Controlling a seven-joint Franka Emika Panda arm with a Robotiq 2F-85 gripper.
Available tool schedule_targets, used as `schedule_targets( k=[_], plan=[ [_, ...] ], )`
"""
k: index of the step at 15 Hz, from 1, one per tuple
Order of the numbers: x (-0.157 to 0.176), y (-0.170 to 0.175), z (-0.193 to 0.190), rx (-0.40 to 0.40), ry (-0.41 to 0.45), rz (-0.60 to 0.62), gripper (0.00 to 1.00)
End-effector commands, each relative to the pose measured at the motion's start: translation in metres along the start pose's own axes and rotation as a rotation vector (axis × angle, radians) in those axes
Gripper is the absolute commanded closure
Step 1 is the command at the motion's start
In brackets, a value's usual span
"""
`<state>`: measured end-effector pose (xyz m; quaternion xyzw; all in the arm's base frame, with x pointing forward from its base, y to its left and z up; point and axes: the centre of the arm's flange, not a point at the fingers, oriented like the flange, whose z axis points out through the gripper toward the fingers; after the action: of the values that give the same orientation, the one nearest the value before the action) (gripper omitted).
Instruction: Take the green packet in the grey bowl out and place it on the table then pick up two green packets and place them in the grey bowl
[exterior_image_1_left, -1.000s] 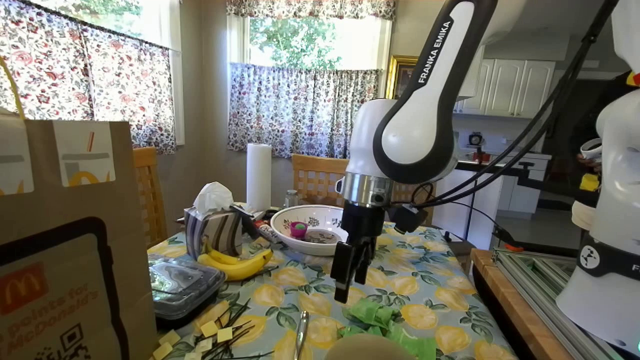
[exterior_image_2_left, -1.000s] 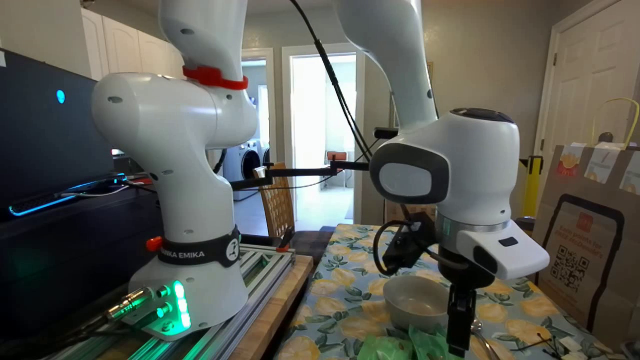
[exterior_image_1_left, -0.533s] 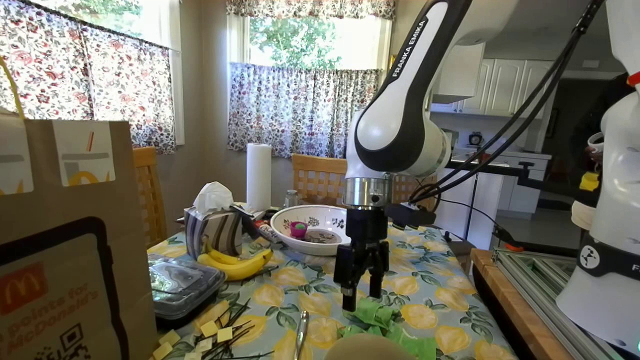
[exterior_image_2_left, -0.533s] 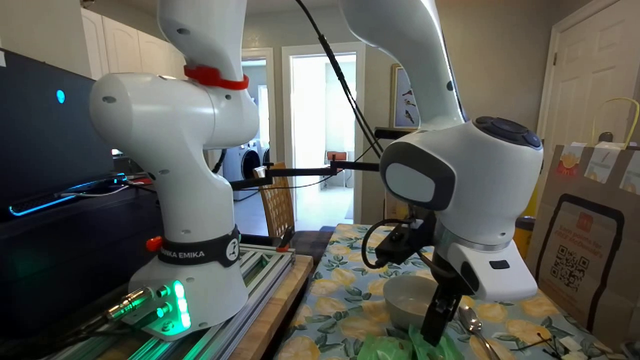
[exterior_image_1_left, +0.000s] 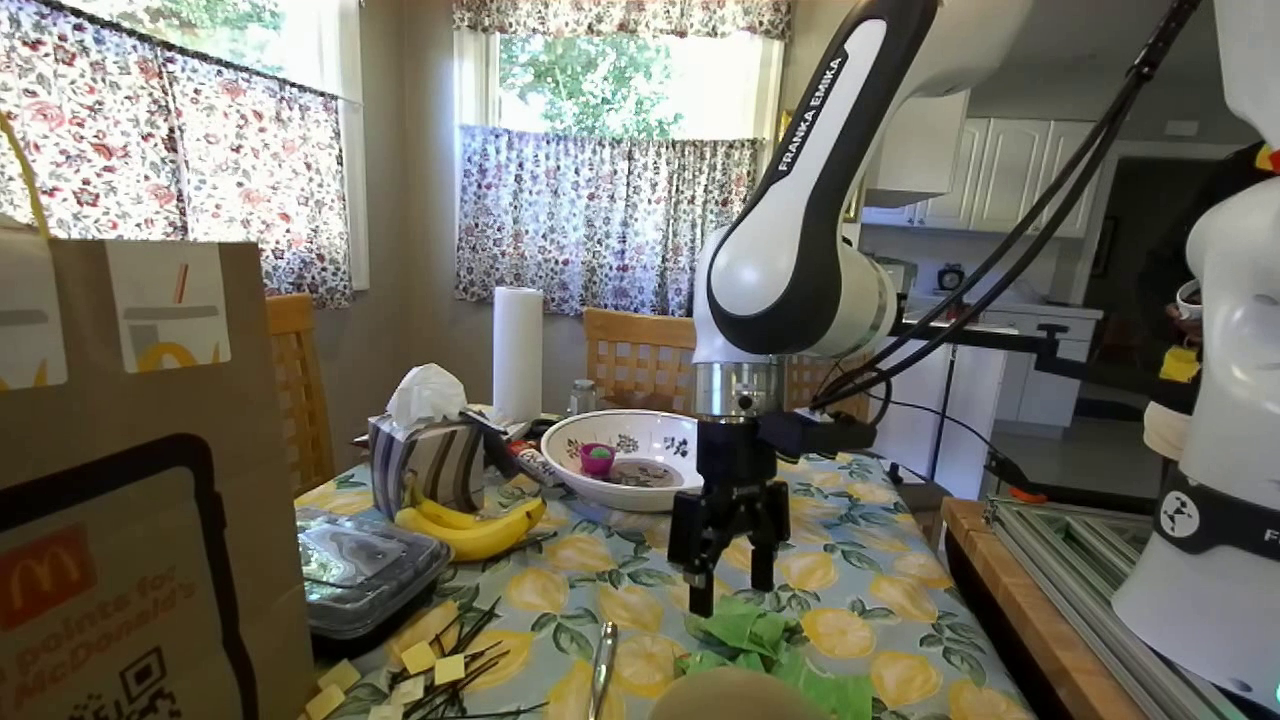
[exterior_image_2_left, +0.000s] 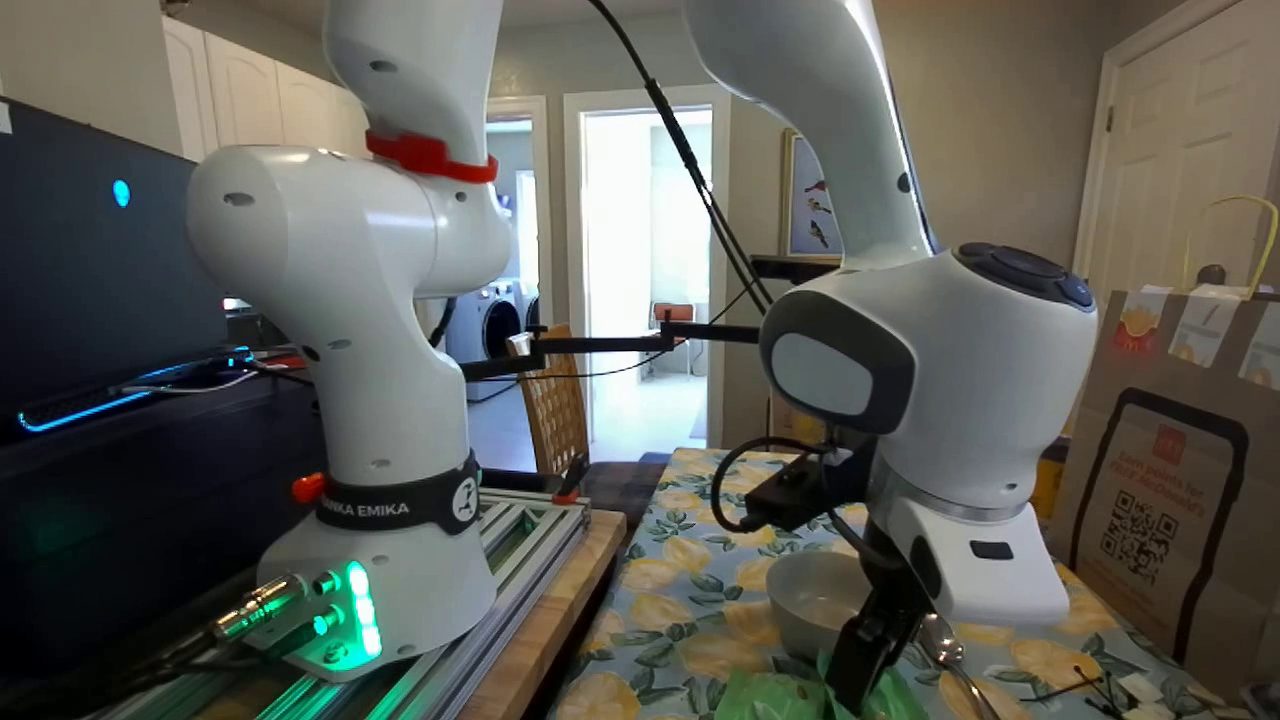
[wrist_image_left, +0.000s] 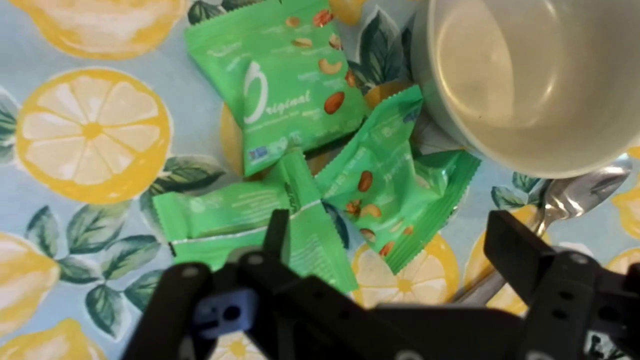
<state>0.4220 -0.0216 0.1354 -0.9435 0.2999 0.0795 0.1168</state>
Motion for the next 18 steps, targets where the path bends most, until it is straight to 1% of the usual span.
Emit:
schedule_targets(
  k=[1,7,12,13,14,16,18],
  plan=[
    [0.012,-0.012,0.01,-0.019,-0.02,0.062,0.0],
    [0.02,-0.027,0.026,-0.03,-0.005,0.073,0.0],
    [0.021,-0.037,0.045,-0.053,-0.03,0.07,0.0],
    [0.021,-0.039,0.048,-0.059,-0.035,0.068,0.03],
    [0.021,-0.04,0.051,-0.066,-0.041,0.063,0.27],
    [0.02,-0.043,0.056,-0.078,-0.047,0.057,0.3],
    [0.019,-0.044,0.059,-0.085,-0.05,0.052,0.47]
  ],
)
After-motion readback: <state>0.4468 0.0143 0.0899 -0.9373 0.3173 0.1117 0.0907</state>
